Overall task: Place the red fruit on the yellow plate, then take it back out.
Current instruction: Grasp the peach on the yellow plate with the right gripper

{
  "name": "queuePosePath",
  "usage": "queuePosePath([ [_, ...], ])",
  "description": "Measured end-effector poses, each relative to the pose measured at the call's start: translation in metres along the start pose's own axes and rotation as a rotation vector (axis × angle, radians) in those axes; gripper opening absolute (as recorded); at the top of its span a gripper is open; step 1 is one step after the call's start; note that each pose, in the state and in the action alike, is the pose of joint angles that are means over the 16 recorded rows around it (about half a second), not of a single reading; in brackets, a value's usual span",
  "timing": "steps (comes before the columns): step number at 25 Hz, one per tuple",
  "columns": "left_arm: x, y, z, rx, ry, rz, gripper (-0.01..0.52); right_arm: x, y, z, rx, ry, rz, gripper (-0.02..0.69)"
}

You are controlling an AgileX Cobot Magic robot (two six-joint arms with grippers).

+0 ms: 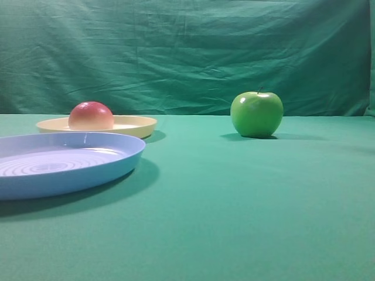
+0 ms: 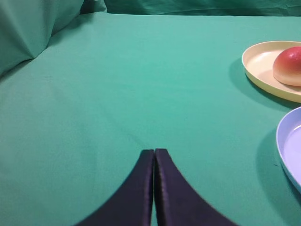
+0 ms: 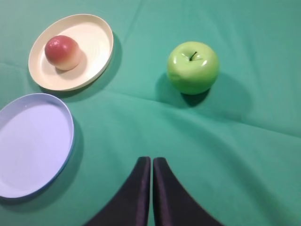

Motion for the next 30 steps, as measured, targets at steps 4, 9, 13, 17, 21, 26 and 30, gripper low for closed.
queuePosePath([
  [4, 0.000, 0.000, 0.000, 0.000, 0.000, 0.000, 0.000, 0.005, 0.021, -0.020, 0.054, -0.039, -0.032, 0.000],
  [9, 0.000, 0.000, 0.000, 0.000, 0.000, 0.000, 0.000, 0.016, 0.051, -0.046, 0.126, -0.150, -0.051, 0.000],
  [13, 0.000, 0.000, 0.000, 0.000, 0.000, 0.000, 0.000, 0.030, 0.082, -0.068, 0.171, -0.232, -0.053, 0.000],
  [17, 0.000, 0.000, 0.000, 0.000, 0.000, 0.000, 0.000, 0.049, 0.117, -0.085, 0.205, -0.300, -0.051, 0.000],
  [21, 0.000, 0.000, 0.000, 0.000, 0.000, 0.000, 0.000, 0.072, 0.153, -0.094, 0.226, -0.361, -0.055, 0.000],
  [26, 0.000, 0.000, 0.000, 0.000, 0.000, 0.000, 0.000, 0.102, 0.195, -0.095, 0.236, -0.415, -0.082, 0.000],
  [30, 0.000, 0.000, 0.000, 0.000, 0.001, 0.000, 0.000, 0.125, 0.224, -0.090, 0.227, -0.456, -0.112, 0.003],
])
Point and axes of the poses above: a point on each arm's last joint axis where the gripper is mounted, y pointing out along that axis toward the gripper, x along the wrist's bending axis when the last joint is at zero, z = x × y, the point moved 8 cm from there along y, pointing out along that axis toward the gripper, and after that the axes turned 14 degrees about y, right-handed, at the moved point
